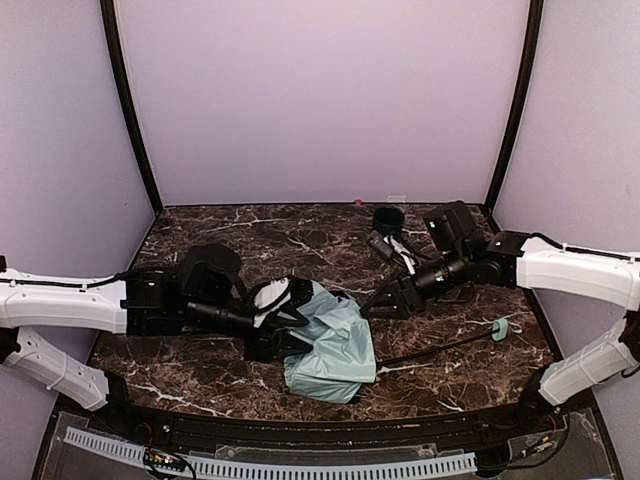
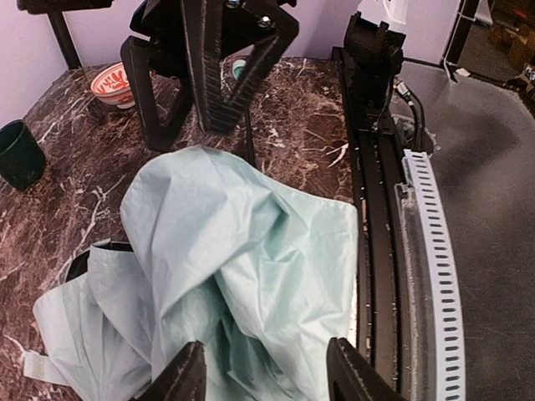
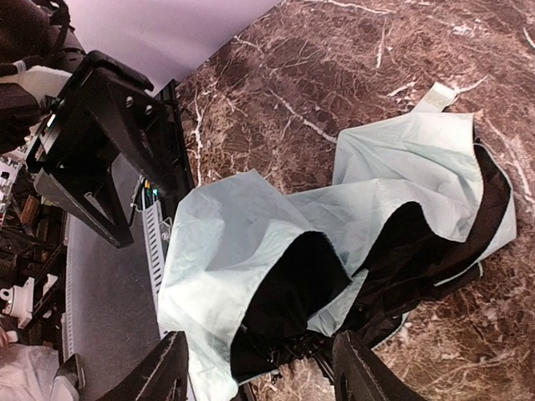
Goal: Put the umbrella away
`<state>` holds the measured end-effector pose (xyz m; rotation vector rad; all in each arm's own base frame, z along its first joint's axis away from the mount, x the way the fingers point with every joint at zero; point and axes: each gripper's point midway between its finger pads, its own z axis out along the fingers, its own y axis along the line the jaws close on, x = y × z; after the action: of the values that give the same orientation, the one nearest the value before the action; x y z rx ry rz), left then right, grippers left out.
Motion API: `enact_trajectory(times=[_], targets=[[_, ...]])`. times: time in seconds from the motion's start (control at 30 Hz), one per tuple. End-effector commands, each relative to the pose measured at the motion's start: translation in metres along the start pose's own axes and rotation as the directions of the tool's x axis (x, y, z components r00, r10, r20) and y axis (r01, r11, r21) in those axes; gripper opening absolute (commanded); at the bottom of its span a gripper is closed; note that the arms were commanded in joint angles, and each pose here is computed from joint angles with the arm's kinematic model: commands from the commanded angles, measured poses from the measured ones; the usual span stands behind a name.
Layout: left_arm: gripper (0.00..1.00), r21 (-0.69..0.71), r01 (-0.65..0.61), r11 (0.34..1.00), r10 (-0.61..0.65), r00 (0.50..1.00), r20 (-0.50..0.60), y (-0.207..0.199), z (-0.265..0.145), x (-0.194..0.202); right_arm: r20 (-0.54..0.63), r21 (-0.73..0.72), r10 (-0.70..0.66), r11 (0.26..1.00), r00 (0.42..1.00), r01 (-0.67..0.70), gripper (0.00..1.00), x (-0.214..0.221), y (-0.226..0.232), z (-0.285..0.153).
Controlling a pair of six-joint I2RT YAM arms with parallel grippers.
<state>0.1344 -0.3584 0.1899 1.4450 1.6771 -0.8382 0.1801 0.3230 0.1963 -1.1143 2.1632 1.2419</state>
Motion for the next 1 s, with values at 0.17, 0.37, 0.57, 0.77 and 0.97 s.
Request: enact_trajectory(times=[0.17,0.37,0.57,0.77,0.97], targets=[[0.48,-0.029,-0.002,1.000,0.000,0.997,-0.076,0.009,0.035,0.002,-0.046,-0.199,0.013,0.980,0.999,-0.022,0.19,0.016,0.032,0.027],[0.35,0.003,-0.015,1.000,0.016,0.993,-0.118,0.002,0.047,0.017,-0.048,-0.216,-0.008,0.977,0.999,-0.003,0.00,0.016,0.035,0.022],[0.00,-0.054,-0.026,0.998,0.020,0.994,-0.105,0.008,0.034,0.019,-0.022,-0.131,0.043,0.990,0.999,-0.045,0.00,0.013,0.006,0.008],[0.00,-0.057,0.010,0.998,-0.017,0.992,-0.121,-0.001,0.016,0.049,0.026,-0.056,0.136,0.989,0.990,-0.135,0.00,0.021,-0.037,-0.012],[0.00,-0.020,0.013,1.000,-0.015,0.996,-0.084,-0.009,0.016,0.053,0.018,-0.108,0.175,0.979,0.984,-0.172,0.00,0.025,-0.044,-0.002]])
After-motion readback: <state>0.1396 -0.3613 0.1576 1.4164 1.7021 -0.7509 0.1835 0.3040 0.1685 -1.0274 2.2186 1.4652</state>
